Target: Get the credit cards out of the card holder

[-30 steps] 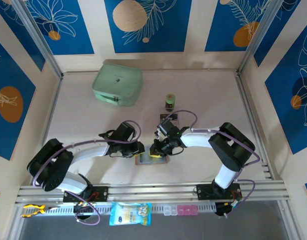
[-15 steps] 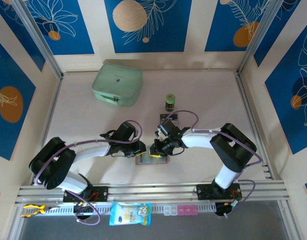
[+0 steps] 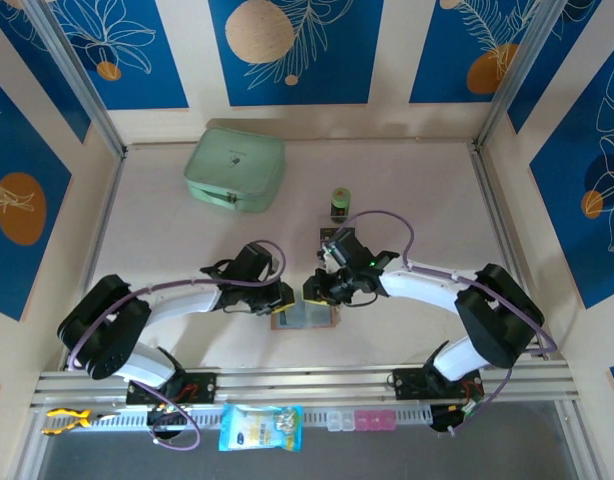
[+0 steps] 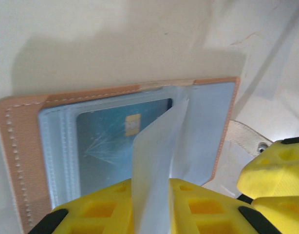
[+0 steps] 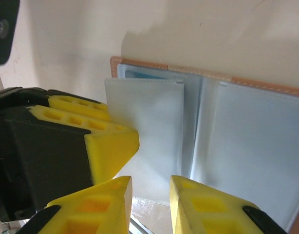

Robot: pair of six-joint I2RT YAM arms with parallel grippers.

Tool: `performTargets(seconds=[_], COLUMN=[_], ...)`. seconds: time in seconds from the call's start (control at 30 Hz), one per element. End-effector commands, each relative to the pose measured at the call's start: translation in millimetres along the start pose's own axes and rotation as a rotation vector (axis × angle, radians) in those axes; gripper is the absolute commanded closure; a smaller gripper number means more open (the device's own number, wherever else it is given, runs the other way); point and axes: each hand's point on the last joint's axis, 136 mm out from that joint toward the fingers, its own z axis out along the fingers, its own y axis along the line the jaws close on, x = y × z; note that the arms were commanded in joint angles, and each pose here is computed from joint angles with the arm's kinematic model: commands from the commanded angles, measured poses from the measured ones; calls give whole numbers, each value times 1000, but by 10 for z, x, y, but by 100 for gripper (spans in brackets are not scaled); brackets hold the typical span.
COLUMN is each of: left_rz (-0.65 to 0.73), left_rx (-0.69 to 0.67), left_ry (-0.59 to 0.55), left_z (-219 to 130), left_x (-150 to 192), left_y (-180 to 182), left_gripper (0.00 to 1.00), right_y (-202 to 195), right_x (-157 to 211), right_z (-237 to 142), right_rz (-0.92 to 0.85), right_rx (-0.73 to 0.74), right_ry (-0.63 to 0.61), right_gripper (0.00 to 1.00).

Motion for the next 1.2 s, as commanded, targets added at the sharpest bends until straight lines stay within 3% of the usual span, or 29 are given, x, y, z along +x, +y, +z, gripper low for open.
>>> performTargets(seconds=[0.0, 0.27, 0.63, 0.9, 1.17], left_rz=[26, 45, 72, 80, 84], left_rx=[47, 68, 87, 84, 56], left_ry=[11, 35, 67, 54, 40], left_z=[-48, 70, 248, 236, 197], left_x=[-1, -36, -44, -63, -51], left_y=[-222, -407, -624, -639, -546], left_gripper=[79, 77, 56, 55, 48], right_y=[-158, -257, -317, -285, -207], right_x=[42, 15, -8, -13, -27], right_z=[-94, -258, -479, -521, -465], right_rz=[30, 53, 73, 72, 59], right_rx=[38, 32, 19, 3, -7], right_ry=[-8, -44, -99, -109, -83], right_gripper=[73, 72, 70, 69, 69])
